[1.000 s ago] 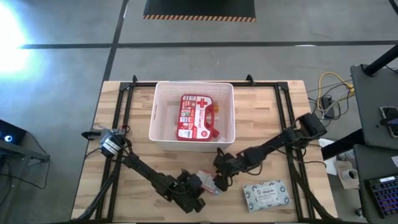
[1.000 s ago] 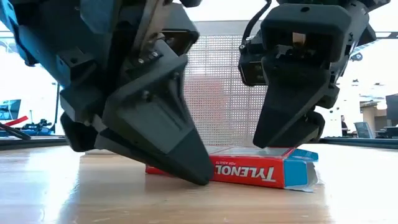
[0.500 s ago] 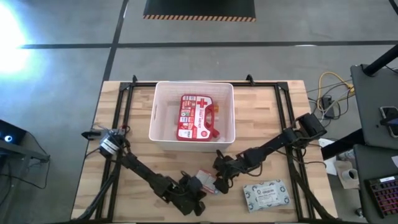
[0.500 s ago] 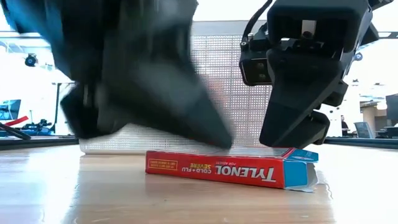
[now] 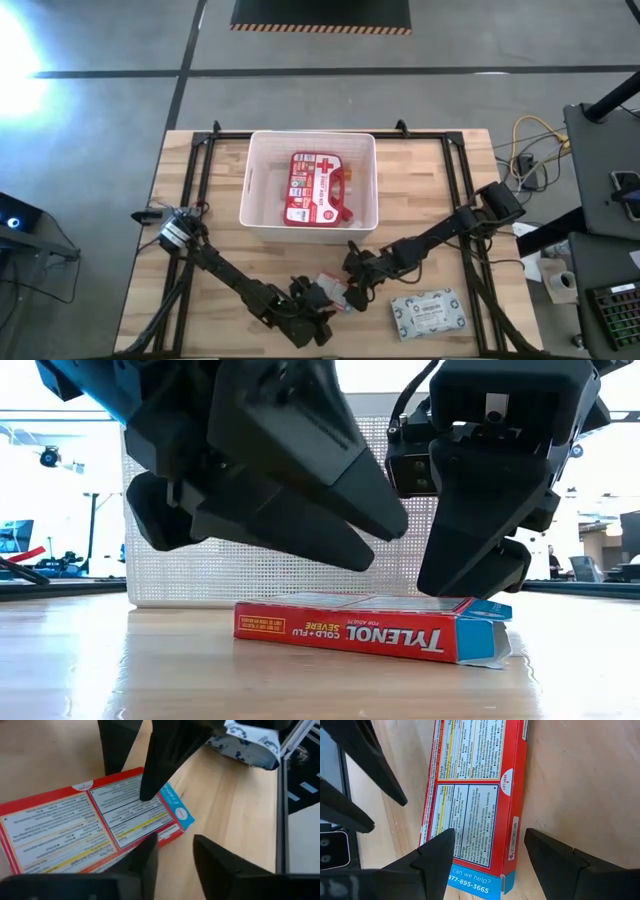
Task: Pick & place medical supplies in basket/bin
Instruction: Put the red medicine box into the white basket
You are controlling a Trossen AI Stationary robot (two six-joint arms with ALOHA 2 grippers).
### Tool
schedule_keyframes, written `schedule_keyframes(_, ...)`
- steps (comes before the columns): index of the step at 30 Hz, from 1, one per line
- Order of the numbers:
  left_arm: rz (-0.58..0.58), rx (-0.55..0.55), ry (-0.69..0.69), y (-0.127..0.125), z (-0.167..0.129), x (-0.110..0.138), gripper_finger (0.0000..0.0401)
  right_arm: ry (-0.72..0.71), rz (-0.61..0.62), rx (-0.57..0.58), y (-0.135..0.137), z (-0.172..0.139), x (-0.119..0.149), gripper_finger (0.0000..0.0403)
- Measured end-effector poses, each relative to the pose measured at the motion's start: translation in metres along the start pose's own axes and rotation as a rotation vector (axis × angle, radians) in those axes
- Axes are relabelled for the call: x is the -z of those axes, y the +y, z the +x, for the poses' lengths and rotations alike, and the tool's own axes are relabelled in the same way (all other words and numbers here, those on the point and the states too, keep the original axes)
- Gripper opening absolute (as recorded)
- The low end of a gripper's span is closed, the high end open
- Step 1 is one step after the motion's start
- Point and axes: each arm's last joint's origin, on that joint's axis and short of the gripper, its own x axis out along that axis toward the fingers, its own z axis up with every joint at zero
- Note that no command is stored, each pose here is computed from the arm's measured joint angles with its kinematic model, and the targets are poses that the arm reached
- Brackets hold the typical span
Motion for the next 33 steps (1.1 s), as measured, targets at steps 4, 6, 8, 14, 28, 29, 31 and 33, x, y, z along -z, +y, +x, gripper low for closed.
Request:
schedule_keyframes(4,0.005,-0.019,0.009,0.005,0.004,0.003,0.0131,0.001,-0.001,-0.002,0.0,0.0,0.0,0.0237)
schedule_keyframes(6,0.011,-0.034,0.023,0.011,0.005,0.007,0.0134,0.001,-0.002,-0.007,0.0,0.0,0.0,0.0237)
schedule_keyframes(8,-0.008,-0.046,0.026,0.017,0.006,0.012,0.0135,0.011,0.002,-0.019,0.001,0.0,-0.001,0.0237)
schedule_keyframes(14,-0.084,-0.08,0.037,0.031,0.005,0.024,0.0134,0.011,0.002,-0.056,0.009,-0.003,-0.008,0.0238)
schedule_keyframes(28,-0.087,-0.067,0.044,0.03,-0.001,0.036,0.0134,-0.072,-0.009,-0.028,0.003,-0.006,-0.03,0.0238)
schedule_keyframes(29,-0.087,-0.067,0.046,0.03,-0.001,0.037,0.0134,-0.074,-0.012,-0.026,0.003,-0.006,-0.031,0.0238)
schedule_keyframes(31,-0.086,-0.067,0.048,0.031,-0.001,0.037,0.0134,-0.075,-0.014,-0.023,0.001,-0.005,-0.031,0.0238)
schedule_keyframes(33,-0.085,-0.067,0.051,0.031,-0.001,0.038,0.0134,-0.071,-0.018,-0.016,0.0,-0.002,-0.03,0.0238)
